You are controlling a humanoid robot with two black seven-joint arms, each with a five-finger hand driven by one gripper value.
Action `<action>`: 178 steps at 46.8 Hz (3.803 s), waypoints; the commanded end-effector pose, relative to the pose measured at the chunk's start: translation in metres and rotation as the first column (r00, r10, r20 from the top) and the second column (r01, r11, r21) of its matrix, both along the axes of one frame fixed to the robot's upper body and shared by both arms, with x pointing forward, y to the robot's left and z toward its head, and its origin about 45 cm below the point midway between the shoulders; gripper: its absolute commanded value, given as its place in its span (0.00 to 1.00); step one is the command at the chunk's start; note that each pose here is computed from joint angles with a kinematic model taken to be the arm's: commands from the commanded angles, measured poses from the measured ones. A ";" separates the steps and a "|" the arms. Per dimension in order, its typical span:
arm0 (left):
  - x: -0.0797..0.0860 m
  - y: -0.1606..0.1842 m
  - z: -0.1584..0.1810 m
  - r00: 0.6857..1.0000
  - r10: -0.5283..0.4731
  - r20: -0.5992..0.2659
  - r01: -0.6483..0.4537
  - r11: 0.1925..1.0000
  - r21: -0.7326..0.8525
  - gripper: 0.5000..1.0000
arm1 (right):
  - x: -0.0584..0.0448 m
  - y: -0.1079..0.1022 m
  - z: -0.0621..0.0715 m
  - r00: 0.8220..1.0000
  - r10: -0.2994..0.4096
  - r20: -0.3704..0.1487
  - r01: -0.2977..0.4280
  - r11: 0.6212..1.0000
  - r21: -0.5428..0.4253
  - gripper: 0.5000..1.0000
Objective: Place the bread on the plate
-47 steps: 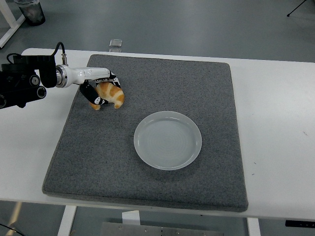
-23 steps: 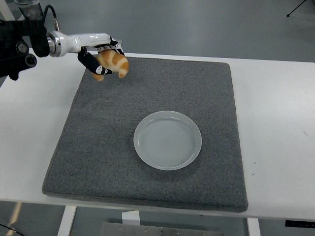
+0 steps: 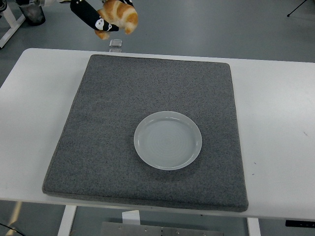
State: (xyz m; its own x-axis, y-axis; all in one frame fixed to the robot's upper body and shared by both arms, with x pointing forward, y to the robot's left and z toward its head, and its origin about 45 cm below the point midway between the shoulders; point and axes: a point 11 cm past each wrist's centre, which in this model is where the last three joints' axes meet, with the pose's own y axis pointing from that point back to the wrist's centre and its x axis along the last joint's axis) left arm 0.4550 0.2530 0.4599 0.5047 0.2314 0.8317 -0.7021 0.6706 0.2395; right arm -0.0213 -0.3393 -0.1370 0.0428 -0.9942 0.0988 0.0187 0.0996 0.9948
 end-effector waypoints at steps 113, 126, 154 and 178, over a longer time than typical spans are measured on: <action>-0.072 -0.118 -0.205 0.877 -0.462 -0.131 0.480 0.832 0.277 0.00 | 0.000 0.000 0.000 1.000 0.000 0.000 0.000 1.000 0.000 0.90; -0.073 -0.129 -0.210 0.865 -0.486 -0.122 0.499 0.816 0.291 0.00 | 0.000 0.000 0.000 1.000 0.000 0.000 0.000 1.000 0.000 0.90; -0.070 -0.136 -0.233 0.869 -0.478 -0.128 0.493 0.811 0.314 0.00 | 0.000 0.000 0.000 1.000 0.000 0.000 0.000 1.000 0.000 0.90; -0.070 -0.135 -0.235 0.870 -0.479 -0.120 0.490 0.810 0.321 0.00 | 0.000 0.000 0.000 1.000 0.000 0.000 0.000 1.000 0.000 0.90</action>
